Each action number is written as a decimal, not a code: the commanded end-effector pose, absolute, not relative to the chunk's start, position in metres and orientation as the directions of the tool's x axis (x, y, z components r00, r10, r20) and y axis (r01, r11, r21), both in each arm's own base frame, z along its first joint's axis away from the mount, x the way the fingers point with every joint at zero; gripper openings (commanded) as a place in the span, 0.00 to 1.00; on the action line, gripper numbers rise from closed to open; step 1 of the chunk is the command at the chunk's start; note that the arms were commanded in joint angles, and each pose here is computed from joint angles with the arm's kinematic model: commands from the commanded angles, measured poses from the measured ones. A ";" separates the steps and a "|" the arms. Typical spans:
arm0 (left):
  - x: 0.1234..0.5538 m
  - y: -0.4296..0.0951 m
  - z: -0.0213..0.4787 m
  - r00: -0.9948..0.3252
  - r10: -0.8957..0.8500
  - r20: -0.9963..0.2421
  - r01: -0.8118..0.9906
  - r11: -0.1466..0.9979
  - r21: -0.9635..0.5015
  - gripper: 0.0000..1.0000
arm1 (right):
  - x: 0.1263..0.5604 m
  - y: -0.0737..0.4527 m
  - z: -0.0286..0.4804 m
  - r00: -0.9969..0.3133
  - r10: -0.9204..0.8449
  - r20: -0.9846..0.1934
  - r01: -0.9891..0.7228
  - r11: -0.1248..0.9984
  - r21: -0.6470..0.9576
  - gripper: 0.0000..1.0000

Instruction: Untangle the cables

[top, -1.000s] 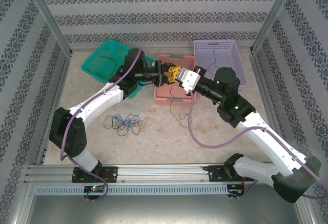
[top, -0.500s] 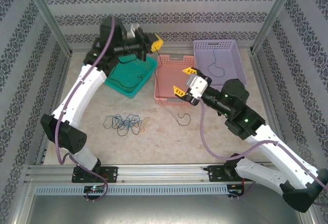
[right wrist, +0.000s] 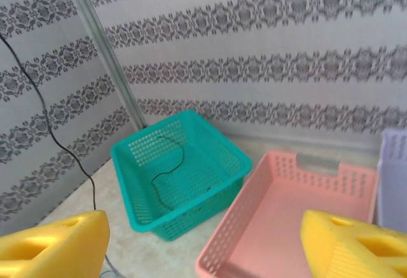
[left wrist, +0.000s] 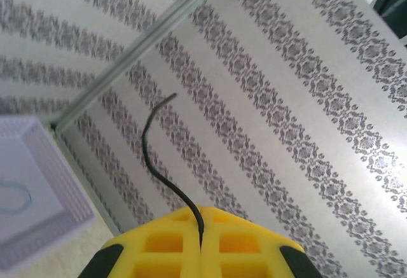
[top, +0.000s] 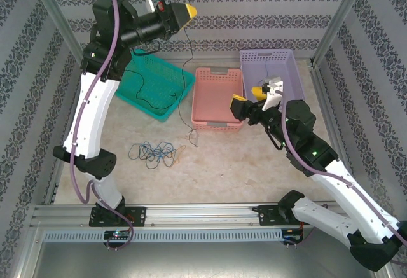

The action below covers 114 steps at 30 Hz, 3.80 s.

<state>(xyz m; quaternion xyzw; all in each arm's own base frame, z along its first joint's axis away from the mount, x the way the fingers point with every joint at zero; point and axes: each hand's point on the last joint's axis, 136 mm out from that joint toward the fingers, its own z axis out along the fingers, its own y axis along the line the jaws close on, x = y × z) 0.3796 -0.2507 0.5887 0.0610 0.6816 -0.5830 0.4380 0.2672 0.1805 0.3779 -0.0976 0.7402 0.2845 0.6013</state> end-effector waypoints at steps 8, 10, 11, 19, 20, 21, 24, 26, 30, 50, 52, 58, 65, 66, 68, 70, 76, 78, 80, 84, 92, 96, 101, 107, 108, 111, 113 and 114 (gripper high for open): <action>0.421 -0.155 0.691 -0.242 -0.745 -0.622 0.738 0.275 -0.617 0.00 | 0.265 0.186 0.357 -0.451 0.326 -0.831 -0.395 0.762 0.513 0.78; 0.425 -0.134 0.705 -0.188 -0.802 -0.568 0.748 0.257 -0.611 0.00 | 0.265 0.187 0.352 -0.464 0.329 -0.823 -0.389 0.759 0.523 0.78; 0.430 -0.123 0.709 -0.165 -0.829 -0.535 0.747 0.249 -0.616 0.00 | 0.266 0.189 0.349 -0.475 0.329 -0.816 -0.387 0.755 0.529 0.78; 0.463 -0.067 0.715 -0.101 -0.930 -0.354 0.743 0.166 -0.648 0.00 | 0.284 0.231 0.308 -0.598 0.242 -0.764 -0.375 0.758 0.534 0.74; 0.469 -0.059 0.713 -0.081 -0.938 -0.337 0.739 0.170 -0.652 0.00 | 0.287 0.238 0.305 -0.612 0.231 -0.756 -0.377 0.755 0.537 0.73; 0.475 -0.052 0.710 -0.067 -0.945 -0.320 0.732 0.171 -0.659 0.00 | 0.290 0.246 0.300 -0.629 0.221 -0.745 -0.376 0.753 0.540 0.73; 0.491 -0.038 0.699 -0.079 -0.958 -0.277 0.721 0.137 -0.679 0.00 | 0.301 0.272 0.289 -0.660 0.165 -0.733 -0.399 0.750 0.528 0.72; 0.501 -0.038 0.690 -0.101 -0.954 -0.281 0.705 0.131 -0.698 0.00 | 0.309 0.291 0.273 -0.669 0.121 -0.734 -0.409 0.764 0.499 0.72; 0.511 -0.044 0.678 -0.132 -0.943 -0.305 0.684 0.137 -0.717 0.00 | 0.335 0.330 0.231 -0.716 0.053 -0.696 -0.378 0.809 0.450 0.71; 0.533 -0.030 0.651 -0.169 -0.928 -0.332 0.623 0.161 -0.765 0.00 | 0.441 0.437 0.169 -0.676 -0.025 -0.737 -0.435 0.820 0.371 0.66; 0.533 -0.029 0.650 -0.174 -0.925 -0.337 0.618 0.164 -0.769 0.00 | 0.447 0.445 0.167 -0.675 -0.024 -0.737 -0.442 0.813 0.378 0.62; 0.531 -0.029 0.648 -0.185 -0.915 -0.359 0.603 0.182 -0.777 0.00 | 0.472 0.450 0.170 -0.652 0.020 -0.758 -0.428 0.816 0.390 0.18; 0.543 -0.034 0.605 -0.224 -0.860 -0.459 0.455 0.324 -0.830 0.00 | 0.473 0.441 0.245 -0.536 0.050 -0.843 -0.500 0.786 0.364 0.00; 0.546 -0.033 0.594 -0.229 -0.847 -0.479 0.418 0.359 -0.834 0.00 | 0.471 0.437 0.259 -0.524 0.057 -0.850 -0.506 0.782 0.364 0.00; 0.551 -0.031 0.571 -0.240 -0.827 -0.509 0.345 0.418 -0.841 0.00 | 0.466 0.432 0.277 -0.515 0.067 -0.855 -0.512 0.776 0.369 0.00; 0.555 -0.027 0.548 -0.246 -0.807 -0.537 0.276 0.473 -0.837 0.00 | 0.460 0.428 0.293 -0.514 0.077 -0.854 -0.514 0.770 0.379 0.00; 0.564 -0.011 0.498 -0.233 -0.775 -0.588 0.133 0.574 -0.808 0.00 | 0.458 0.421 0.319 -0.518 0.130 -0.845 -0.495 0.760 0.421 0.00; 0.566 -0.008 0.486 -0.239 -0.765 -0.598 0.098 0.594 -0.799 0.00 | 0.464 0.424 0.311 -0.544 0.138 -0.827 -0.486 0.752 0.445 0.00; 0.566 -0.005 0.475 -0.248 -0.754 -0.609 0.058 0.616 -0.786 0.00 | 0.472 0.428 0.300 -0.570 0.138 -0.810 -0.474 0.750 0.462 0.00; 0.566 0.005 0.454 -0.247 -0.723 -0.645 -0.020 0.670 -0.742 0.00 | 0.491 0.440 0.282 -0.597 0.160 -0.786 -0.459 0.736 0.498 0.00; 0.567 0.012 0.409 -0.310 -0.668 -0.677 -0.105 0.731 -0.674 0.00 | 0.508 0.462 0.199 -0.729 0.143 -0.669 -0.363 0.747 0.556 0.00; 0.571 0.015 0.375 -0.355 -0.659 -0.663 -0.155 0.741 -0.654 0.00 | 0.513 0.456 0.172 -0.755 0.145 -0.639 -0.312 0.779 0.544 0.01; 0.576 0.014 0.334 -0.417 -0.662 -0.622 -0.208 0.736 -0.644 0.00 | 0.508 0.446 0.184 -0.751 0.116 -0.650 -0.320 0.797 0.513 0.28; 0.580 0.013 0.291 -0.472 -0.669 -0.574 -0.263 0.728 -0.633 0.00 | 0.491 0.423 0.243 -0.672 0.123 -0.730 -0.344 0.821 0.455 0.53; 0.580 0.014 0.282 -0.485 -0.670 -0.563 -0.281 0.728 -0.625 0.00 | 0.487 0.417 0.253 -0.663 0.129 -0.738 -0.342 0.824 0.451 0.54; 0.581 0.013 0.260 -0.524 -0.670 -0.526 -0.316 0.727 -0.610 0.08 | 0.476 0.401 0.277 -0.639 0.136 -0.757 -0.342 0.831 0.438 0.56; 0.581 0.010 0.247 -0.552 -0.674 -0.491 -0.332 0.718 -0.612 0.33 | 0.467 0.390 0.289 -0.626 0.136 -0.768 -0.345 0.835 0.429 0.56; 0.580 0.010 0.241 -0.564 -0.677 -0.473 -0.353 0.715 -0.603 0.51 | 0.463 0.385 0.295 -0.621 0.138 -0.772 -0.347 0.834 0.428 0.56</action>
